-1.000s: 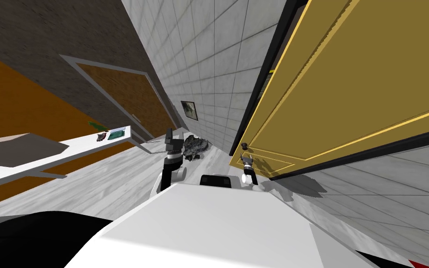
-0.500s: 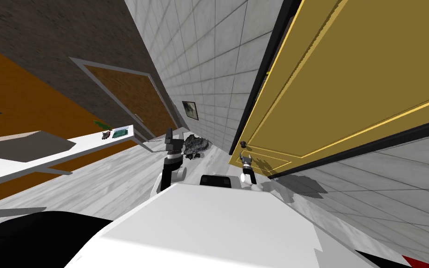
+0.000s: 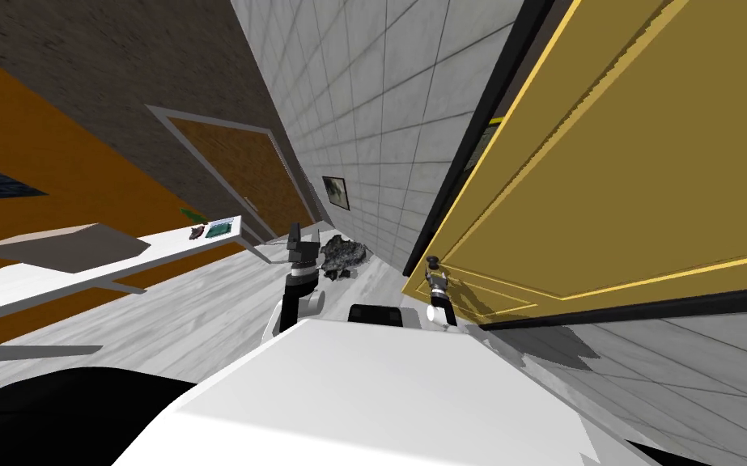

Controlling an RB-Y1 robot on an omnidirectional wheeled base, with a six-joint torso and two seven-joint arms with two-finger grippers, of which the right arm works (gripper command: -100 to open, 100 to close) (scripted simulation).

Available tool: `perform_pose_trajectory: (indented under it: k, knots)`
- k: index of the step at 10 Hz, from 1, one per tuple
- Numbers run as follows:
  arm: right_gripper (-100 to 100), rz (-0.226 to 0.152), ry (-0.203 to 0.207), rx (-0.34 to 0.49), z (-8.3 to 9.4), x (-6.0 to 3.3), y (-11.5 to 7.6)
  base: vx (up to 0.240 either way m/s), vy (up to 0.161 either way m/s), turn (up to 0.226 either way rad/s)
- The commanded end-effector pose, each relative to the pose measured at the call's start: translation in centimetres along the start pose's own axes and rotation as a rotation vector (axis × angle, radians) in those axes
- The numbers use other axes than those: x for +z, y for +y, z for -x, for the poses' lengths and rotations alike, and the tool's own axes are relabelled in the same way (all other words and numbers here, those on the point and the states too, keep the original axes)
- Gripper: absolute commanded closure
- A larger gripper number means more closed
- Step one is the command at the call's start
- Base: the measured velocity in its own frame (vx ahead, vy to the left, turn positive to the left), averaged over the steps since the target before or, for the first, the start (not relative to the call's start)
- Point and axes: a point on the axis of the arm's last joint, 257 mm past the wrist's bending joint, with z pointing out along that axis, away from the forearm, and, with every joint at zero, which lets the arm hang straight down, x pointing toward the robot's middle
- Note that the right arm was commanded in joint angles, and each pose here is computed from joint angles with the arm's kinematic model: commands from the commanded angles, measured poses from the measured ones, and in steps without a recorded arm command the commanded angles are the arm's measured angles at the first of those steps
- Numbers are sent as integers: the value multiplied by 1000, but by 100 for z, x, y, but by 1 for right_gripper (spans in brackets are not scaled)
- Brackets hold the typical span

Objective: Pull the door open

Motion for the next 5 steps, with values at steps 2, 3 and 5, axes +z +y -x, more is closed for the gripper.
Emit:
perform_pose_trajectory:
  k: [2,3,5]
  knots:
    - [-100,23,1,2,11,-26,202,212,-3,79]
    - [-100,23,1,2,11,-26,202,56,-6,-26]
    - [-100,28,1,1,2,-24,250,55,-15,46]
